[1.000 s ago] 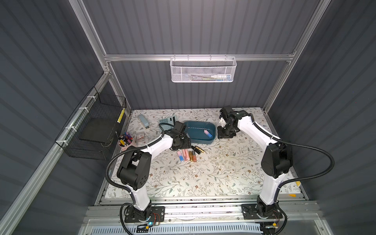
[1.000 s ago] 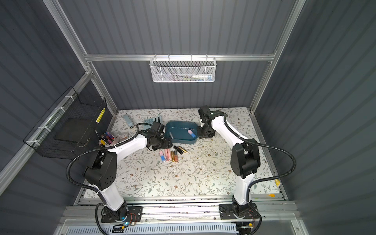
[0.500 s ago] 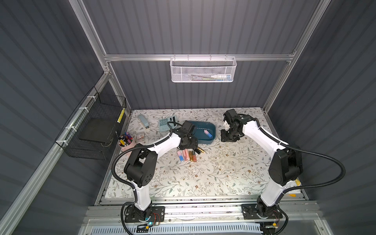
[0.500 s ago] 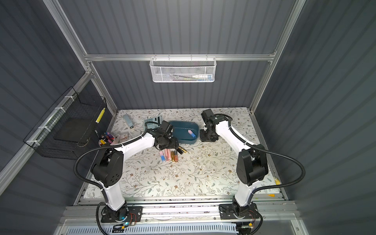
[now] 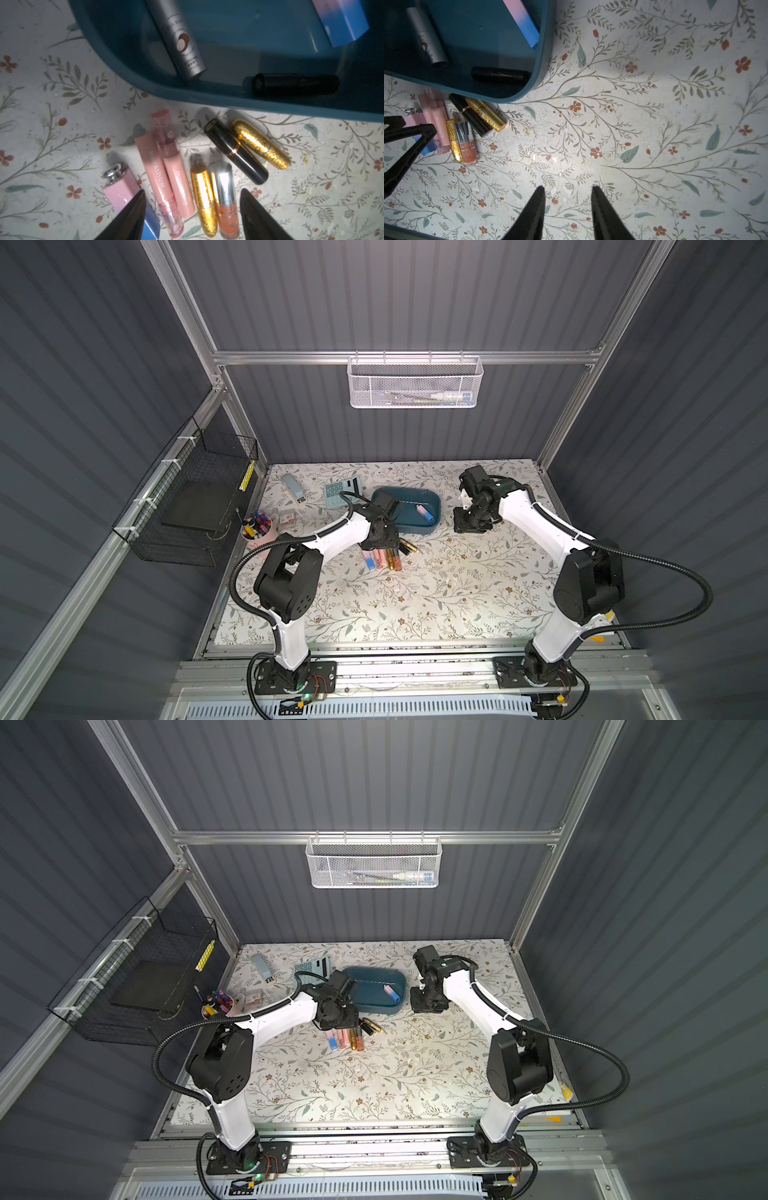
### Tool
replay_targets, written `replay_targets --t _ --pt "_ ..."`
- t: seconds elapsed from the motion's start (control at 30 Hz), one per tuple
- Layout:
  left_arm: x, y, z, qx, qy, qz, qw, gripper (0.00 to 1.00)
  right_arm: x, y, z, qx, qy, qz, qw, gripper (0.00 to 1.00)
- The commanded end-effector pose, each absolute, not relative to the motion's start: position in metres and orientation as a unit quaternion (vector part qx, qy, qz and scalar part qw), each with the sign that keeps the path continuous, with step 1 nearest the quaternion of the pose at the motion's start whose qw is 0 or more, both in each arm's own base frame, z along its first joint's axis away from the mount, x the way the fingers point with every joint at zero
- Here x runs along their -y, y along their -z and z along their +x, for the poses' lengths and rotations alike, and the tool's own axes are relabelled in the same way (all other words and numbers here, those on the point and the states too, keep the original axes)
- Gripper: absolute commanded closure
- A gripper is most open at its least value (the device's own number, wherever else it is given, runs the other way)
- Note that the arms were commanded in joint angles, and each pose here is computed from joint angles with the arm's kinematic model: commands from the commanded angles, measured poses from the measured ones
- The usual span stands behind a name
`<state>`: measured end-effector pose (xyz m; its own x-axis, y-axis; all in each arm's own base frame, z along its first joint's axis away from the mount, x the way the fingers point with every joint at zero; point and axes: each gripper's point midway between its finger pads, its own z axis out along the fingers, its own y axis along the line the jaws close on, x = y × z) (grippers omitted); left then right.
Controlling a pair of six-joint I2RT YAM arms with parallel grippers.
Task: Put the lipstick into the storage box
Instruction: Pick up the lipstick at the center of the board.
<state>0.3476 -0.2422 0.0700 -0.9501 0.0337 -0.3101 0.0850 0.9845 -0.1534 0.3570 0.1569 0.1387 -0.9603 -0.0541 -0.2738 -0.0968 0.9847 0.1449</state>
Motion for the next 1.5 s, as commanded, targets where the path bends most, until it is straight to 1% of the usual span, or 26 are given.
replay_targets --t 0.0,0.1,0.3,0.37,0.43,0.5,0.57,0.9,1.47 --pt "0.227 -0.068 0.341 -0.988 0.050 0.017 0.142 0.30 -0.156 -0.143 0.356 -0.986 -0.081 -0.041 0.139 0.60" --pt "0.223 -0.065 0.339 -0.989 0.042 0.011 0.139 0.35 -0.157 -0.144 0.356 -0.986 -0.082 -0.042 0.141 0.60" --pt "0.221 -0.057 0.336 -0.991 0.035 0.006 0.128 0.38 -0.155 -0.143 0.353 -0.986 -0.080 -0.043 0.141 0.61" --pt "0.221 -0.055 0.335 -0.991 0.035 0.003 0.127 0.40 -0.154 -0.142 0.351 -0.986 -0.081 -0.043 0.140 0.61" --pt "0.219 -0.052 0.335 -0.992 0.035 -0.003 0.123 0.47 -0.153 -0.140 0.349 -0.987 -0.079 -0.042 0.137 0.62" --pt "0.218 -0.048 0.333 -0.993 0.038 -0.013 0.114 0.55 -0.152 -0.139 0.347 -0.987 -0.079 -0.041 0.136 0.62" --pt "0.216 -0.045 0.333 -0.993 0.041 -0.024 0.109 0.58 -0.151 -0.138 0.346 -0.987 -0.079 -0.041 0.136 0.62" --pt "0.206 -0.030 0.331 -0.995 0.035 -0.050 0.084 0.61 -0.149 -0.135 0.343 -0.987 -0.075 -0.043 0.133 0.62" --pt "0.207 -0.012 0.332 -0.996 0.036 -0.050 0.062 0.63 -0.147 -0.132 0.341 -0.988 -0.069 -0.044 0.129 0.63"
